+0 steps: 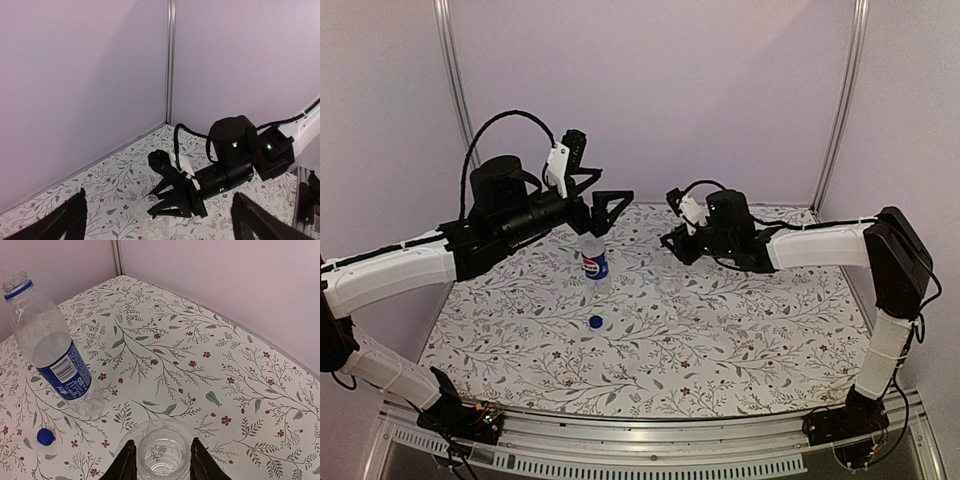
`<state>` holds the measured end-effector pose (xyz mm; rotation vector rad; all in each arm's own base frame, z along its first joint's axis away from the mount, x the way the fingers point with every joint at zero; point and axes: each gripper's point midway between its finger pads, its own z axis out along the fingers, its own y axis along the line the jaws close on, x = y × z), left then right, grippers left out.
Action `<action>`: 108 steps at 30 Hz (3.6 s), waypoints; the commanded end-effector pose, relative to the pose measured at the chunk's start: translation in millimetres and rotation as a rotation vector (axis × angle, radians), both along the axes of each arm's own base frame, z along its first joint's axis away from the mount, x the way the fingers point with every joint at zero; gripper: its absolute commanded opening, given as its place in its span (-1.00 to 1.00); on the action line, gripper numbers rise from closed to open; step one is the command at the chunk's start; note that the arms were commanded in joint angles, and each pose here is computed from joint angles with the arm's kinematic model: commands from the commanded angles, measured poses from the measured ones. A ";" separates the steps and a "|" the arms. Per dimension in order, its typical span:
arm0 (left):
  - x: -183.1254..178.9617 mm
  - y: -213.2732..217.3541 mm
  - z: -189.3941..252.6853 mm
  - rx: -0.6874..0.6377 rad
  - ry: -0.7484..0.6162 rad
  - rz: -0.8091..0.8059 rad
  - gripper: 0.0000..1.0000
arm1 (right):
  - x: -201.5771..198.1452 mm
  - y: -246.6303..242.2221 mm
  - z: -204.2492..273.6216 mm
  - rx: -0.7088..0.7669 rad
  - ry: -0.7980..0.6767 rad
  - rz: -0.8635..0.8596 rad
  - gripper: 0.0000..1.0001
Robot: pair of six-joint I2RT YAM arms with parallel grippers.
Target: Unscrew the bottle caps
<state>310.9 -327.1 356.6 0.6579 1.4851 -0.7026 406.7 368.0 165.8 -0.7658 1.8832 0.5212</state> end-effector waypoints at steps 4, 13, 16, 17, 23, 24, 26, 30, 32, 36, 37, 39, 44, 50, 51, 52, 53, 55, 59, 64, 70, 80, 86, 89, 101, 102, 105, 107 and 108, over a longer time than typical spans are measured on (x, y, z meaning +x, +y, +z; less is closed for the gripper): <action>2.4 5.4 4.4 -0.012 -0.022 0.014 0.99 | -2.3 -9.2 -11.6 -0.041 0.026 -0.024 -0.11; 2.4 4.7 3.7 -0.008 -0.022 0.011 0.99 | 0.0 -8.2 7.2 -0.037 0.005 -0.024 0.15; 2.6 4.6 3.6 -0.009 -0.022 0.012 0.99 | 0.3 -8.2 15.3 -0.032 -0.003 -0.024 0.22; 2.9 4.9 3.3 -0.008 -0.021 0.014 0.99 | 0.4 -8.2 16.1 -0.034 -0.003 -0.024 0.25; 4.0 6.3 4.1 -0.006 -0.021 0.024 0.99 | -0.5 -8.6 26.5 -0.031 -0.009 -0.022 0.42; 3.6 6.4 4.6 -0.007 -0.022 0.024 0.99 | -0.4 -8.8 27.8 -0.031 -0.010 -0.022 0.44; 3.6 6.7 5.2 -0.008 -0.024 0.024 0.99 | -0.6 -8.4 32.0 -0.028 -0.013 -0.020 0.47; 3.8 7.7 5.9 -0.006 -0.028 0.029 0.99 | -2.3 -9.2 44.8 -0.010 -0.022 -0.020 0.54; 4.6 8.8 7.0 -0.005 -0.031 0.037 0.99 | -3.8 -11.3 54.0 0.000 -0.033 -0.023 0.59; 8.9 13.3 9.5 0.010 -0.039 0.070 0.99 | -7.3 -17.7 74.3 0.008 -0.048 -0.040 0.75; 11.0 15.4 10.1 0.019 -0.035 0.083 0.99 | -7.4 -21.7 77.6 -0.001 -0.048 -0.055 0.81; 17.4 22.2 13.6 0.034 -0.027 0.117 0.99 | -5.6 -34.9 84.6 -0.032 -0.047 -0.113 0.89; 35.4 51.4 24.8 0.040 -0.023 0.240 0.99 | -1.0 -76.2 113.4 -0.024 -0.039 -0.245 0.98; 49.3 90.2 33.0 0.049 -0.024 0.426 0.99 | 0.7 -145.1 155.1 0.088 -0.015 -0.376 0.98; 49.9 94.8 35.1 0.054 -0.030 0.444 0.99 | 0.7 -154.9 159.4 0.090 -0.018 -0.392 0.98; 49.3 98.3 38.4 0.057 -0.038 0.455 0.99 | 0.1 -163.6 162.4 0.087 -0.018 -0.407 0.98; 48.3 101.3 41.2 0.058 -0.045 0.463 0.99 | -0.4 -170.1 161.6 0.077 -0.011 -0.419 0.98; 45.1 108.7 49.0 0.046 -0.060 0.477 0.99 | -2.3 -178.6 162.2 0.067 -0.008 -0.431 0.98; 43.4 131.3 55.1 0.018 -0.049 0.503 0.99 | -14.1 -181.1 165.0 0.082 0.000 -0.414 0.98; 37.2 169.3 43.5 0.002 -0.013 0.551 0.99 | -25.4 -191.3 165.6 0.078 -0.013 -0.435 0.98; 10.1 191.6 32.3 -0.013 -0.038 0.559 0.99 | -40.2 -201.2 170.3 0.071 -0.042 -0.439 0.98; 5.5 191.4 -0.8 0.033 -0.050 0.544 0.99 | -56.2 -216.8 179.5 0.080 -0.147 -0.458 0.98; 3.0 193.0 1.0 0.020 -0.064 0.543 0.99 | -55.0 -216.6 173.8 0.071 -0.139 -0.459 0.98; 0.8 194.2 3.1 0.010 -0.073 0.538 0.99 | -53.9 -215.9 171.7 0.070 -0.138 -0.458 0.98; 1.5 192.5 1.4 0.013 -0.063 0.526 0.99 | -53.6 -219.0 169.4 0.065 -0.141 -0.473 0.98; 1.6 191.9 1.6 0.013 -0.063 0.523 0.99 | -54.0 -218.8 169.1 0.065 -0.141 -0.473 0.98; 1.5 192.3 0.7 0.011 -0.058 0.525 0.99 | -54.2 -218.5 169.2 0.066 -0.141 -0.472 0.98; 2.0 193.3 0.8 0.011 -0.059 0.529 0.99 | -53.1 -219.8 166.3 0.058 -0.137 -0.479 0.98; 2.2 192.5 0.7 0.011 -0.057 0.526 0.99 | -52.6 -219.1 164.7 0.057 -0.132 -0.477 0.98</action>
